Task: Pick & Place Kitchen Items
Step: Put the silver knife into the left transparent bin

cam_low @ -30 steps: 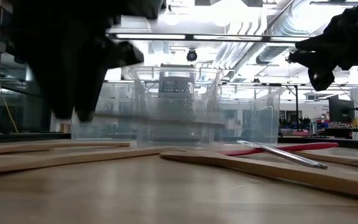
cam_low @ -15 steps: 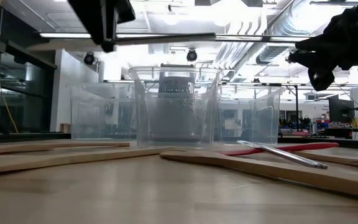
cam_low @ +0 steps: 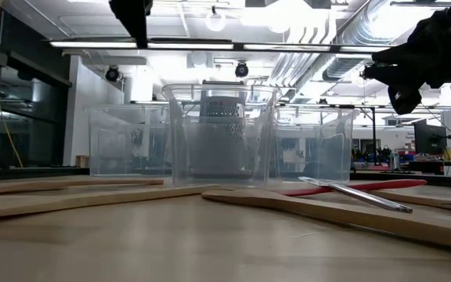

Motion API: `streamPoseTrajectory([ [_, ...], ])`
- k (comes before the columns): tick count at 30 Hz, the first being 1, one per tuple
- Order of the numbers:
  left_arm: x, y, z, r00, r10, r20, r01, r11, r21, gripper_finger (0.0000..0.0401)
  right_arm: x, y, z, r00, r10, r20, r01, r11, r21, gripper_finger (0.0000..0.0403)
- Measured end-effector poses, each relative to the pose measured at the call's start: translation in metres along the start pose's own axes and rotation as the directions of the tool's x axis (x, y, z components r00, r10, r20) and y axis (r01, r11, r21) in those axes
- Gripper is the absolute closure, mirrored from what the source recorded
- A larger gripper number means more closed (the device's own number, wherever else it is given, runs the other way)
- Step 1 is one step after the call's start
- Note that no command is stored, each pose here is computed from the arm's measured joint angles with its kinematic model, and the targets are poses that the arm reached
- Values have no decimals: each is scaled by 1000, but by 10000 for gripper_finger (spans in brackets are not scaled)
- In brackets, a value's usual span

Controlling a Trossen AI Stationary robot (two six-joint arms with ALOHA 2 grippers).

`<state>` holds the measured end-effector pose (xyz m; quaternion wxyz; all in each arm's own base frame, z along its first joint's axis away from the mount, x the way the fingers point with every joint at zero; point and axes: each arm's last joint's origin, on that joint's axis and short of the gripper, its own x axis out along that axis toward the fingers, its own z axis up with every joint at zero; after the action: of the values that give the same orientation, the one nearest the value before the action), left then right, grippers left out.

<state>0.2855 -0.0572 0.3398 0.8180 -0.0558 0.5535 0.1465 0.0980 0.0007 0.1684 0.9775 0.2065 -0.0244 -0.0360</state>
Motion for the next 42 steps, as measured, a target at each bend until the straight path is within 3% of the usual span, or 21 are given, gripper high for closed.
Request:
streamPoseTrajectory([
  [9,-19,72,3,987,158,27,-150,972,-180,323,0,0,0,1000,0,0,0,1000,0,272],
  [18,-19,133,1,946,317,-65,-319,885,-340,323,0,0,0,1000,0,0,0,1000,0,272],
  [29,2,195,12,916,382,-122,-383,745,-546,322,0,0,0,1000,0,0,0,1000,0,272],
  [38,36,226,22,906,374,-200,-414,682,-602,322,0,0,0,1000,0,0,0,1000,0,272],
  [42,53,233,24,903,349,-249,-428,683,-592,322,0,0,0,1000,0,0,0,1000,0,272],
])
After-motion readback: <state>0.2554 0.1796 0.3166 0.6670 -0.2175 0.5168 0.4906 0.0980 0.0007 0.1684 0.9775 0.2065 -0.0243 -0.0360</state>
